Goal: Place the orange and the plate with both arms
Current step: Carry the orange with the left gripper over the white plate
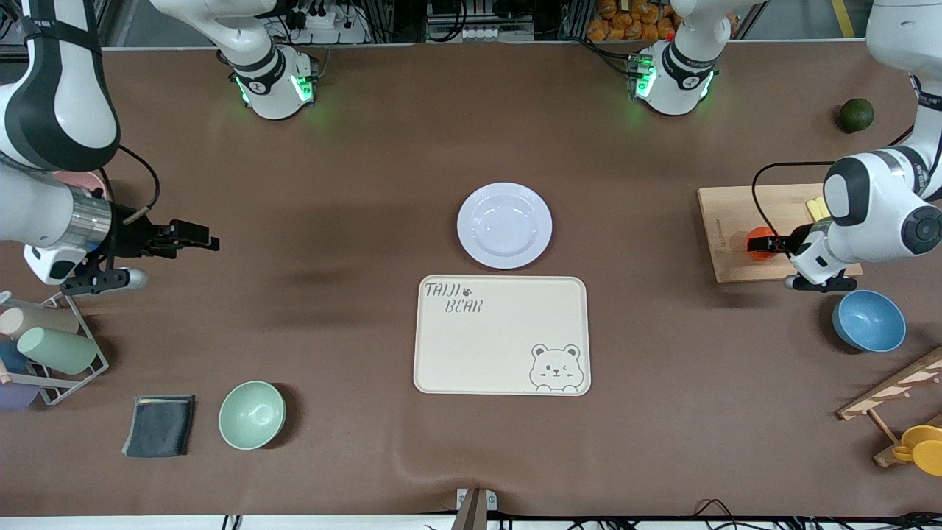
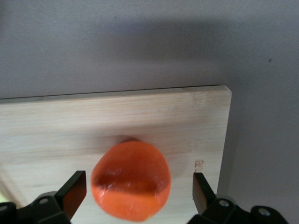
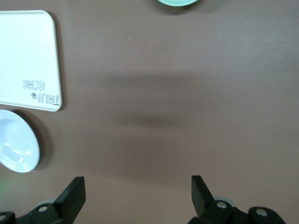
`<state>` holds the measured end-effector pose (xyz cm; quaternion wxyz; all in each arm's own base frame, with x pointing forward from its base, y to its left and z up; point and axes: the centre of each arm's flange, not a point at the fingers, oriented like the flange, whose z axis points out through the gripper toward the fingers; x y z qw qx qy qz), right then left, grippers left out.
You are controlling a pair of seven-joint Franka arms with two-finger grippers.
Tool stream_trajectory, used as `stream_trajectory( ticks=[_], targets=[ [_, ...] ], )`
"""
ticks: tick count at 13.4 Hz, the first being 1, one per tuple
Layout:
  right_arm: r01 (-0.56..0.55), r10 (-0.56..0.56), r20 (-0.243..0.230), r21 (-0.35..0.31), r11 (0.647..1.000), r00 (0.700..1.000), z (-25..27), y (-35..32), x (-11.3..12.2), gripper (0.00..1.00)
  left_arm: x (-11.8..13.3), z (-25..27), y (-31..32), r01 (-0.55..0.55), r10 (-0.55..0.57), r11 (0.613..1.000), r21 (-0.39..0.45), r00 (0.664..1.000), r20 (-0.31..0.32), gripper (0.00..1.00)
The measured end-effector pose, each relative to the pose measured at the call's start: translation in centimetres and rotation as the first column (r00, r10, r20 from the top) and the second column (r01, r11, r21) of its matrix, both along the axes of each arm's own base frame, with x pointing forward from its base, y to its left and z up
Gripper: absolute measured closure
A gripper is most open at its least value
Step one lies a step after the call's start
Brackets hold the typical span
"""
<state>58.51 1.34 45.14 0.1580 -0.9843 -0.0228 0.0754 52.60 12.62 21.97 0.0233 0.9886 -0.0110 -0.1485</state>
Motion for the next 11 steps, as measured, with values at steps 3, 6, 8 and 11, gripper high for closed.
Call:
stream_trajectory(
  ticks=[3,6,8,11],
  targets=[
    [0.016,-0.016,-0.001,0.059,0.998,1.000,-2.4,1.3,-0.5,0.00,-0.1,-1.6,-0.2,0.006,-0.006,1.000,-0.006,1.000,-0.010,0.00],
    [0.010,-0.010,0.001,0.076,0.997,1.000,-4.6,2.0,-1.0,0.00,-0.4,-2.2,-0.3,0.007,-0.007,1.000,-0.009,1.000,-0.019,0.00],
    [0.030,-0.029,-0.011,0.110,0.993,1.000,-5.3,2.3,-1.4,0.00,-0.7,-2.4,-0.3,0.008,-0.008,1.000,-0.010,1.000,-0.021,0.01],
    [0.053,-0.052,-0.011,0.161,0.986,0.999,-6.3,2.8,-1.6,0.00,-0.8,-2.3,-0.4,0.016,-0.016,1.000,-0.007,1.000,-0.015,0.28]
  ],
)
